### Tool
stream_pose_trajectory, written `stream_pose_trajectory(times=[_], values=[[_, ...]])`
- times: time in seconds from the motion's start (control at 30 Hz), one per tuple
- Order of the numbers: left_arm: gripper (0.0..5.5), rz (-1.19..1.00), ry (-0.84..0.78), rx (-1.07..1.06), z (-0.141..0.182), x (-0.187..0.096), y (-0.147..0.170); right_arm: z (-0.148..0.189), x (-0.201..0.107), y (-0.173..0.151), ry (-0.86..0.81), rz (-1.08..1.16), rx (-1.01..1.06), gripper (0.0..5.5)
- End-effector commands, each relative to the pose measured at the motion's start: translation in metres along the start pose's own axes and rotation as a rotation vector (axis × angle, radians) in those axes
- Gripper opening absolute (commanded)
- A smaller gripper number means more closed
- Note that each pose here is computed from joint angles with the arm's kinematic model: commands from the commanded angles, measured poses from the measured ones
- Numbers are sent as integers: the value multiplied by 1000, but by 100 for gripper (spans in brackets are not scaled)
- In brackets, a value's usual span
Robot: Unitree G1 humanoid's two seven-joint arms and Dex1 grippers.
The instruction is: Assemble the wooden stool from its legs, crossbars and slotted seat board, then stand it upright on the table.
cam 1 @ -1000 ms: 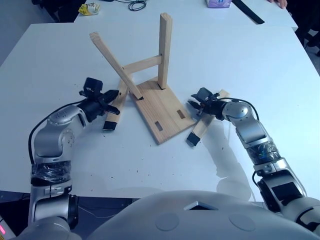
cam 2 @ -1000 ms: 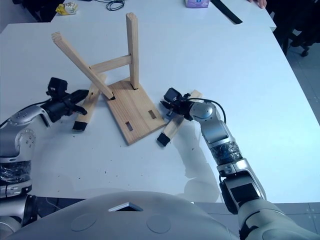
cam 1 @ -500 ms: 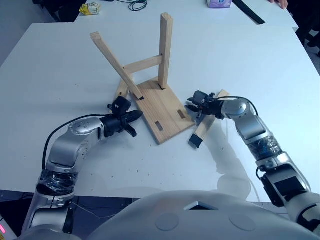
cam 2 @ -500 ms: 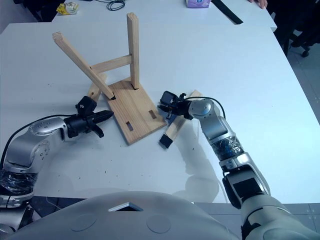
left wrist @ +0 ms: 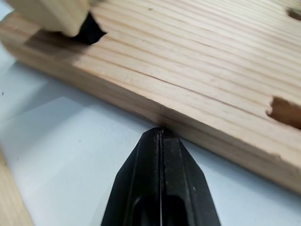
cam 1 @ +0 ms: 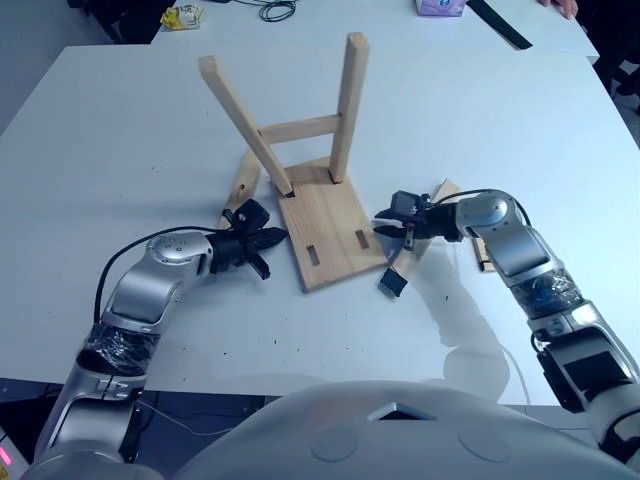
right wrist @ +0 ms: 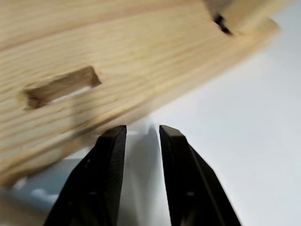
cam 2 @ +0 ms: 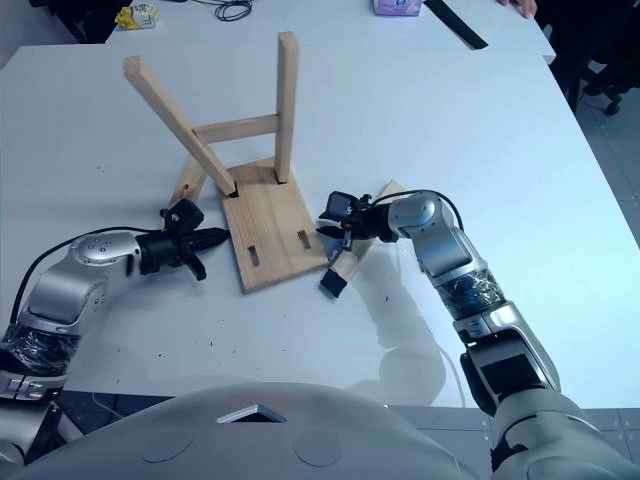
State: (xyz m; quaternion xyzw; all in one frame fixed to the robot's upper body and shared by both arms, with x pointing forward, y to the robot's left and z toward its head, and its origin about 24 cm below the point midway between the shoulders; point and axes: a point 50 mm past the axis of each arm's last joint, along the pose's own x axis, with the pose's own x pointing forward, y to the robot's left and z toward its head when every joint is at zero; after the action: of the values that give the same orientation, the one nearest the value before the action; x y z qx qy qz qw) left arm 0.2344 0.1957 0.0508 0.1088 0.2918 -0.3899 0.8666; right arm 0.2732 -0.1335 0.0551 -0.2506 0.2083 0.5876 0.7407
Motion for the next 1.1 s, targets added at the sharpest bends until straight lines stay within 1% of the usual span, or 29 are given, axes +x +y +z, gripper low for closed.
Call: stream_pose_trajectory(times=[0.03,0.23,0.3,0.37,0.43,0.53,0.6,0.63,0.7,0.77,0.87,0.93,1.0,1.1], values=[[0,-27,11,3,-1,3,1,11,-11,8,-46,87,-23,130],[0,-84,-13,-24,-1,-3,-14,11,-6,22,-70,92,20,130],[0,-88,-17,-30,-1,-7,-18,9,-8,22,-74,58,35,130],[0,-51,-40,-29,4,-15,-15,11,-17,16,-97,-21,66,130],[0,60,-107,-47,18,-27,0,15,-32,7,-140,-112,105,130],[0,326,-288,-119,47,-53,33,18,-57,-8,-194,-288,164,130],[0,503,-406,-167,59,-68,44,18,-69,-20,-215,-441,198,130],[0,557,-443,-186,63,-70,46,18,-73,-27,-220,-530,214,130],[0,650,-514,-201,75,-65,48,20,-72,-48,-233,-742,235,130],[0,716,-585,-246,86,-56,52,28,-62,-63,-274,-888,267,130],[0,786,-669,-402,104,-32,65,43,-34,-78,-326,-1009,306,130],[0,811,-701,-463,111,-21,66,50,-22,-87,-348,-1069,330,130],[0,844,-726,-498,114,-16,63,54,-21,-94,-374,-1151,363,130],[0,899,-753,-537,113,-16,56,53,-32,-101,-396,-1288,414,130]])
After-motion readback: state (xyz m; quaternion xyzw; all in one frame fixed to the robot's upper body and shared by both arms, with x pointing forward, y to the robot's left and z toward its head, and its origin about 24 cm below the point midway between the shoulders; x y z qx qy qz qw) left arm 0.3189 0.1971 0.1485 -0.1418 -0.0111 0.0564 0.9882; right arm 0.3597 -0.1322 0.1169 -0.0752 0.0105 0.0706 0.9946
